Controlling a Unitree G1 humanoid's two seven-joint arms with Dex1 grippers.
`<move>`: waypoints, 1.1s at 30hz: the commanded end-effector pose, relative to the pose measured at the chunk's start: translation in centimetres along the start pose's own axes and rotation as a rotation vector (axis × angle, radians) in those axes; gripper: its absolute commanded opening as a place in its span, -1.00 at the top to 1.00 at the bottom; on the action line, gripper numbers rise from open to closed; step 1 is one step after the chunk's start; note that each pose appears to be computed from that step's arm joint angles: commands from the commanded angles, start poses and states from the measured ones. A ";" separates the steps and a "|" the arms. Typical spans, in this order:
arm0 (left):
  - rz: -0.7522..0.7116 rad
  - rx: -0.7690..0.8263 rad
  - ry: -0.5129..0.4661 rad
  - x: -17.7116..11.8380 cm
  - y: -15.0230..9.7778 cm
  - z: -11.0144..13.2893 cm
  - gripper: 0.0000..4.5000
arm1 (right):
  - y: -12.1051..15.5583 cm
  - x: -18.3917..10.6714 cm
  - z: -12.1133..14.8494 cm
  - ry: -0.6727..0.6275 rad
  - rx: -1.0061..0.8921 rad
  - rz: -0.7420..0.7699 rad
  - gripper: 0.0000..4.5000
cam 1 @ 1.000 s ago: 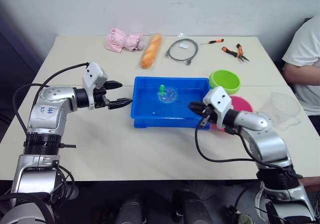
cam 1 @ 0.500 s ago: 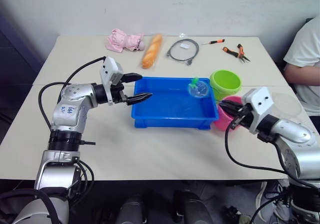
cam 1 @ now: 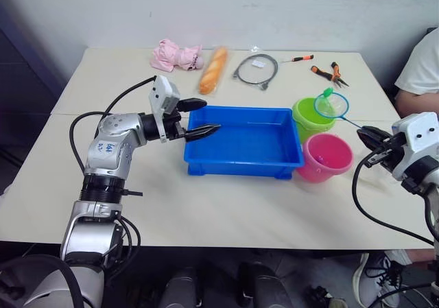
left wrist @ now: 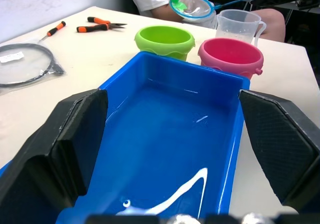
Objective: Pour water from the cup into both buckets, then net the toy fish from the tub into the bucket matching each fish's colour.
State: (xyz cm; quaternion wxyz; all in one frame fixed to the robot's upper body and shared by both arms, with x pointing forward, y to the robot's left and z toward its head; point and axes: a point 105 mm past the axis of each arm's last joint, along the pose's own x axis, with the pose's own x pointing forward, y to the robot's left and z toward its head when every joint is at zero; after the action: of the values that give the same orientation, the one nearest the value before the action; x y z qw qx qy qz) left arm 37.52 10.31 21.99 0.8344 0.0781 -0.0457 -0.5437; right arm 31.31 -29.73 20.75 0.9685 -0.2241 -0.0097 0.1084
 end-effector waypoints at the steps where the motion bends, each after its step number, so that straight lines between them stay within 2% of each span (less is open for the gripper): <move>1: -0.030 0.032 -0.037 0.4 -0.6 1.2 -0.98 | -2.5 0.1 1.0 -0.015 -0.122 -0.101 1.00; 5: -0.041 0.019 -0.033 0.4 -0.8 1.1 -0.98 | -3.7 0.8 0.5 0.027 -0.232 -0.148 1.00; 11: -0.033 0.021 -0.035 0.3 -0.8 1.2 -0.98 | -3.3 1.4 -0.7 0.053 -0.325 -0.124 1.00; 24: -0.007 0.005 -0.020 -0.7 -0.5 0.9 -0.98 | -3.3 2.2 -0.4 0.060 -0.495 -0.143 1.00; 33: 0.034 -0.012 -0.037 -0.9 -0.2 0.6 -0.98 | -2.6 3.2 -0.6 0.096 -0.754 -0.123 1.00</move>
State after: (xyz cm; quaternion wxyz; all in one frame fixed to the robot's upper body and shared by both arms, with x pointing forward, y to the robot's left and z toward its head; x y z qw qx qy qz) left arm 37.28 10.86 21.44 0.8439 0.0614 -0.0317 -0.5320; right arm 35.04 -31.36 19.52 0.8433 -0.5355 0.0052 0.0460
